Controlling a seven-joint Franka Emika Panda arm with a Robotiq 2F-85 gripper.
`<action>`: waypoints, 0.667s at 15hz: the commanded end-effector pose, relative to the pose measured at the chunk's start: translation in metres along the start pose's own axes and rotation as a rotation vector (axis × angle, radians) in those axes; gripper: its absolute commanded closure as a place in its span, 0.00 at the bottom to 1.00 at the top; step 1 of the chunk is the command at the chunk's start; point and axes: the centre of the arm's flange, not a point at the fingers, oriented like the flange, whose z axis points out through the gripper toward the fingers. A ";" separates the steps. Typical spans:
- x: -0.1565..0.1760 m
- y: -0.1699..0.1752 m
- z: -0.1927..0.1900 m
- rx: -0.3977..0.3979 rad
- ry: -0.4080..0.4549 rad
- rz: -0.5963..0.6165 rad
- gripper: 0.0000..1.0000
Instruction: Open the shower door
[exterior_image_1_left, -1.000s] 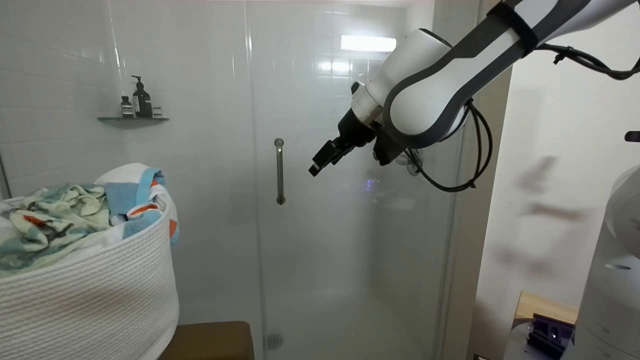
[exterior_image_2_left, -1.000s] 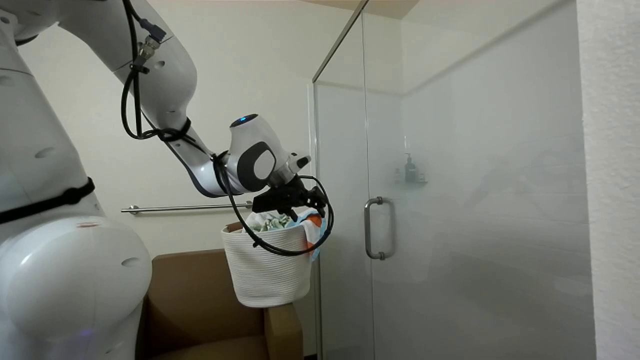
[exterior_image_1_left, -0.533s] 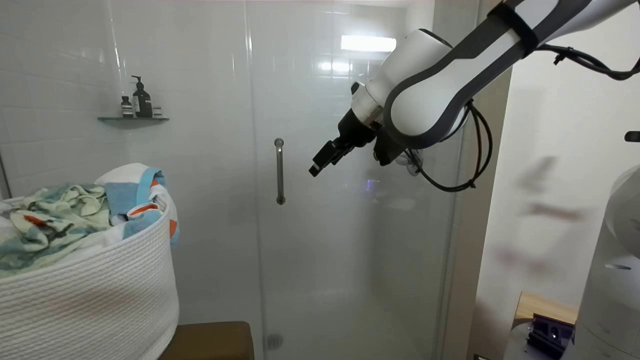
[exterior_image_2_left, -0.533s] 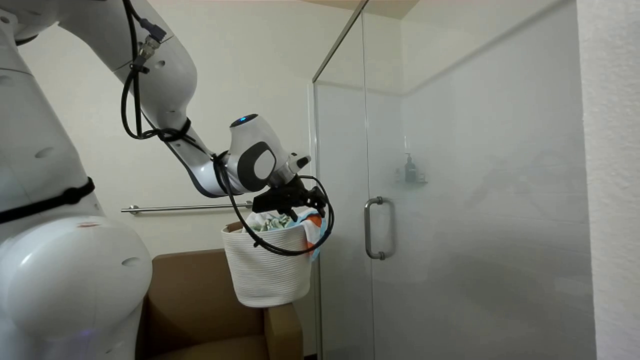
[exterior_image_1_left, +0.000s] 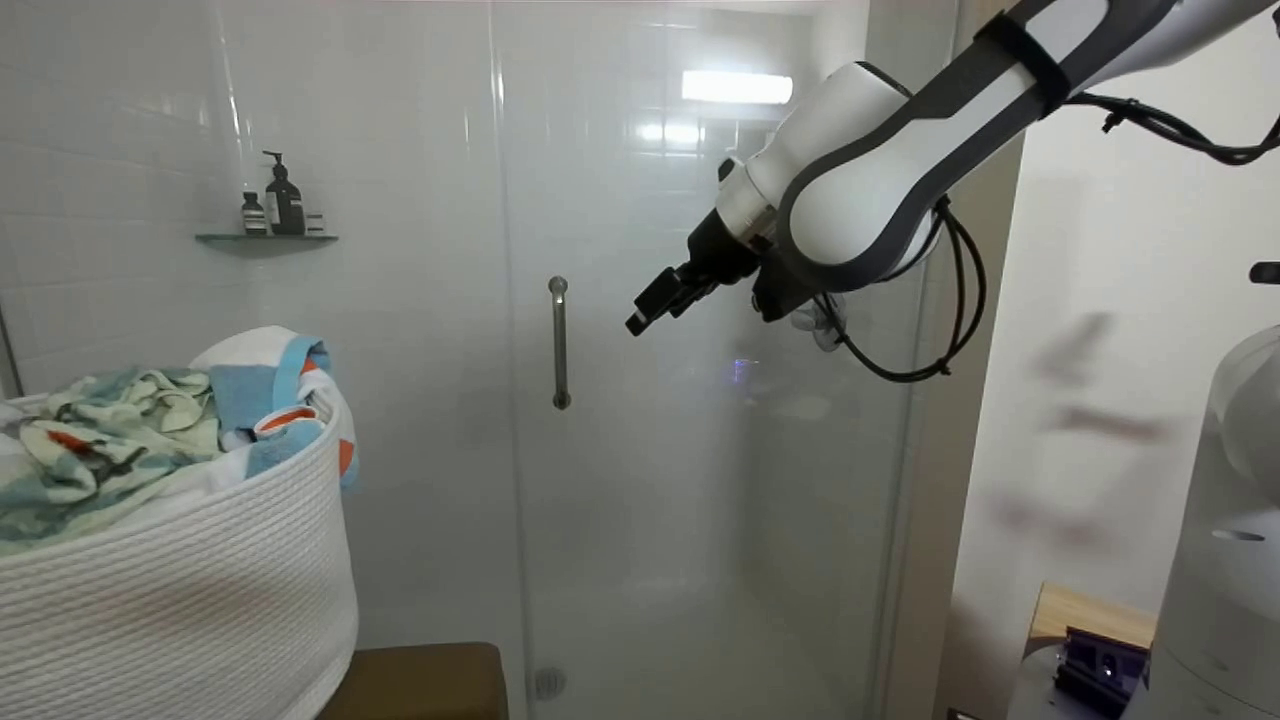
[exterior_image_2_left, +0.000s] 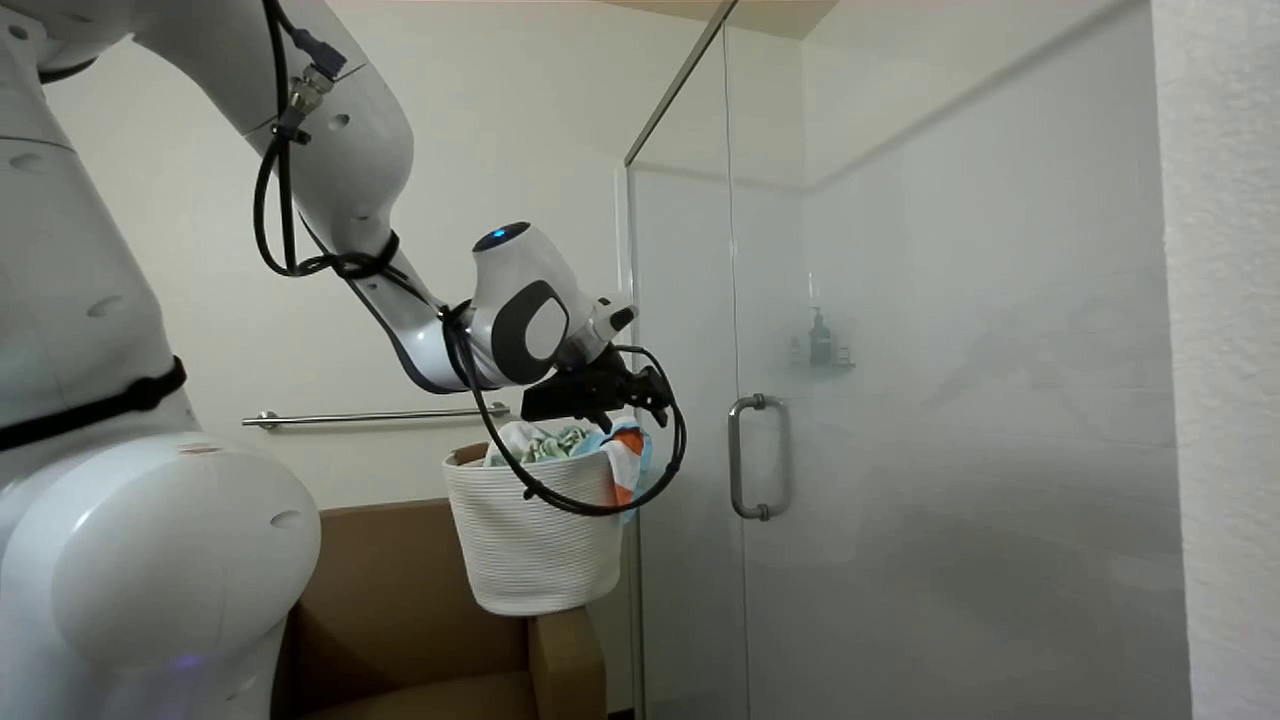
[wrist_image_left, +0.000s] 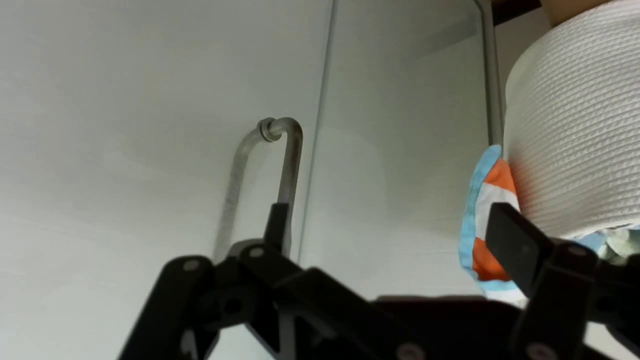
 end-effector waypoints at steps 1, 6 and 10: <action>-0.005 0.027 0.016 -0.016 0.080 0.023 0.00; -0.003 0.069 0.059 -0.044 0.144 0.078 0.00; 0.008 0.083 0.093 -0.038 0.135 0.038 0.00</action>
